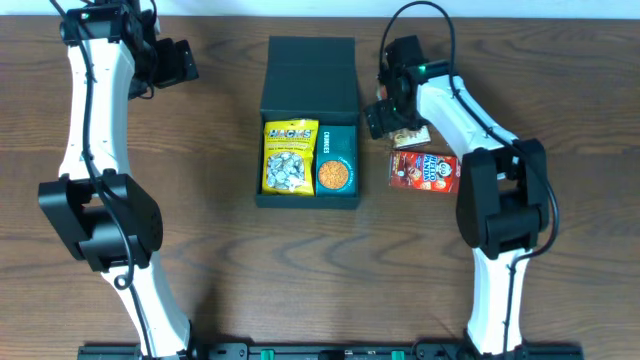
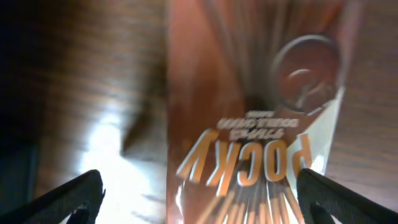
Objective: Pack container
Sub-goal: 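Grasp the brown Pocky box with the right gripper and lift it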
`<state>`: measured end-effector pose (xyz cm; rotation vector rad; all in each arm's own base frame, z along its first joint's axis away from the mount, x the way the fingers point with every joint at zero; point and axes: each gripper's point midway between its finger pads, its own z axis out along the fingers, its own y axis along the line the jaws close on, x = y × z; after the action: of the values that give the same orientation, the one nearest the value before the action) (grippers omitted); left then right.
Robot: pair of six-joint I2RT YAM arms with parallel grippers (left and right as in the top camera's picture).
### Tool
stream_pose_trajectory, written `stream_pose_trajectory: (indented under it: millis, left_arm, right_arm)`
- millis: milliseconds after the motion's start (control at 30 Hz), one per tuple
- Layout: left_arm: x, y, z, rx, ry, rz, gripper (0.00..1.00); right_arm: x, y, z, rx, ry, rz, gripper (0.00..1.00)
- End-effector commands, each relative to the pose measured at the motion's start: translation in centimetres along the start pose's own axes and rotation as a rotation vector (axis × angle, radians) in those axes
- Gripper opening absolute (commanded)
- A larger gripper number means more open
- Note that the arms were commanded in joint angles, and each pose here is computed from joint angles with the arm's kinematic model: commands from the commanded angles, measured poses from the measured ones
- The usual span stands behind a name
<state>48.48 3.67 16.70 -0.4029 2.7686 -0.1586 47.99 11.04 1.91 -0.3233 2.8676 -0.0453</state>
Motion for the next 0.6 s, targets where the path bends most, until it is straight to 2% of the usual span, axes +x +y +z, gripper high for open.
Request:
stream_pose_trajectory:
  millis: [0,167,300,400,567]
  left_arm:
    - [0.3,0.1,0.2,-0.002,0.011,0.017,0.96]
    - [0.3,0.1,0.2,-0.002,0.010,0.017,0.95]
    - [0.2,0.0,0.2,-0.001,0.006,0.017,0.95]
    - [0.2,0.0,0.2,-0.001,0.006,0.017,0.95]
    - [0.0,0.0,0.2,0.000,-0.002,0.018,0.95]
  right_arm:
    - [0.2,-1.1,0.8,0.018,0.006,0.067,0.99]
    - [-0.4,-1.0,0.3,0.017,-0.006,0.075,0.99]
    - [-2.3,-1.2,-1.0,0.020,-0.059,0.075,0.99]
    - [-3.7,-1.6,-1.7,0.023,-0.102,0.021,0.99]
    - [-3.3,-2.1,-0.8,0.030,-0.084,-0.051,0.99]
